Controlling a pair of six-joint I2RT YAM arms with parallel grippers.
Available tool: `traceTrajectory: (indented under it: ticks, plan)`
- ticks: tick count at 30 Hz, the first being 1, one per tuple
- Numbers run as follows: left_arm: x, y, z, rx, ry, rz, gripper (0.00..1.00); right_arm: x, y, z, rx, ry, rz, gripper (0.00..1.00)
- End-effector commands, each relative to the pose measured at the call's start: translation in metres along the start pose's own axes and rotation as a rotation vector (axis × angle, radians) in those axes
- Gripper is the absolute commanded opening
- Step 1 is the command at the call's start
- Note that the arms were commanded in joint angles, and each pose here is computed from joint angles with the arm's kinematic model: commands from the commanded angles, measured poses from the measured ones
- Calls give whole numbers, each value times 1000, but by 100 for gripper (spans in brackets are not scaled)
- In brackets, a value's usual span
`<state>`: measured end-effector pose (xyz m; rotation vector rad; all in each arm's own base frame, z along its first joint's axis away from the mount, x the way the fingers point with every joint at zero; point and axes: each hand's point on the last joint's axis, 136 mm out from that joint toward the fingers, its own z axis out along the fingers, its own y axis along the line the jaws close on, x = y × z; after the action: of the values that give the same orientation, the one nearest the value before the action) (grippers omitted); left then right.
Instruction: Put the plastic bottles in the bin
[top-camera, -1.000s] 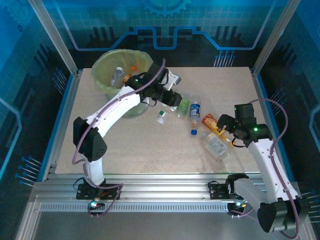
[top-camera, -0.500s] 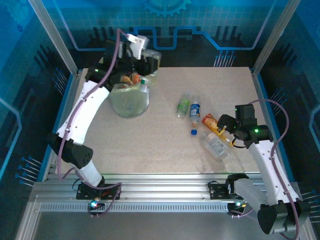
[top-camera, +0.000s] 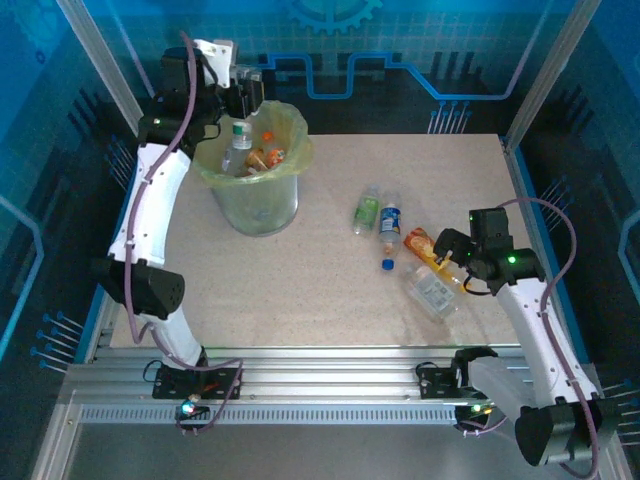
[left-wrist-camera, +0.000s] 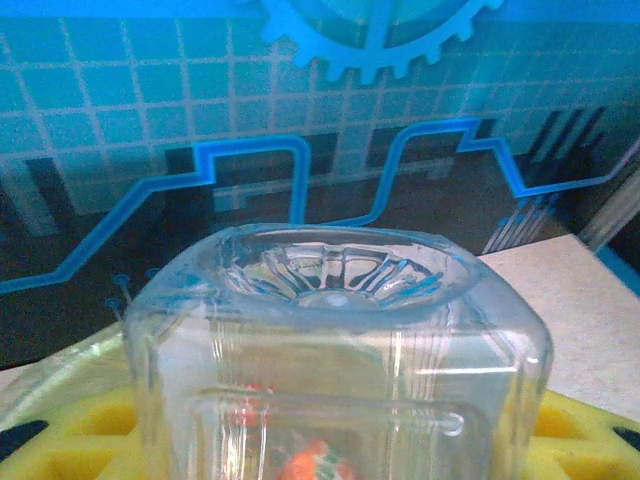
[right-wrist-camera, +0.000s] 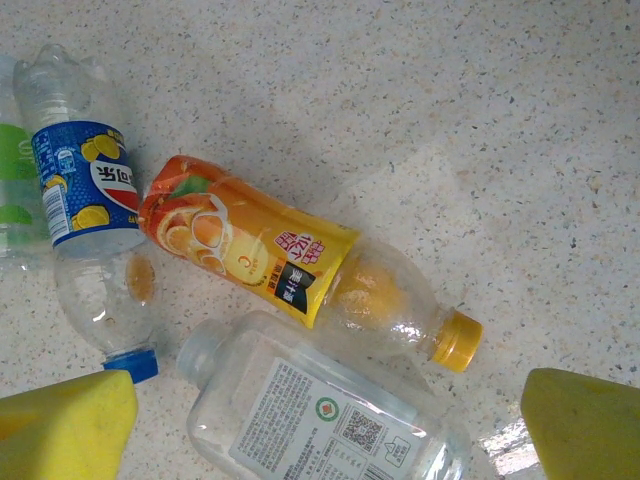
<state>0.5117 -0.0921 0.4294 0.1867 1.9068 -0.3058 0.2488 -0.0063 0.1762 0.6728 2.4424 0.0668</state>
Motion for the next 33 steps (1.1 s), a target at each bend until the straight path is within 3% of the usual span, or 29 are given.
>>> traceTrajectory:
  ticks: [1, 15, 21, 28, 33]
  plan:
    - [13, 21, 12, -77, 52, 75, 50, -8, 5, -5, -25, -15, 34, 100]
    - [89, 50, 61, -143, 303, 121, 55, -7, 6, -5, -31, -10, 38, 100]
    - [113, 54, 70, -151, 375, 97, 65, -5, 6, -4, -31, -6, 36, 100]
    - [120, 55, 74, -153, 393, 74, 83, -5, 6, -3, -29, -3, 31, 100]
    - [110, 53, 69, -155, 368, 63, 87, -5, 6, -3, -29, -4, 32, 100]
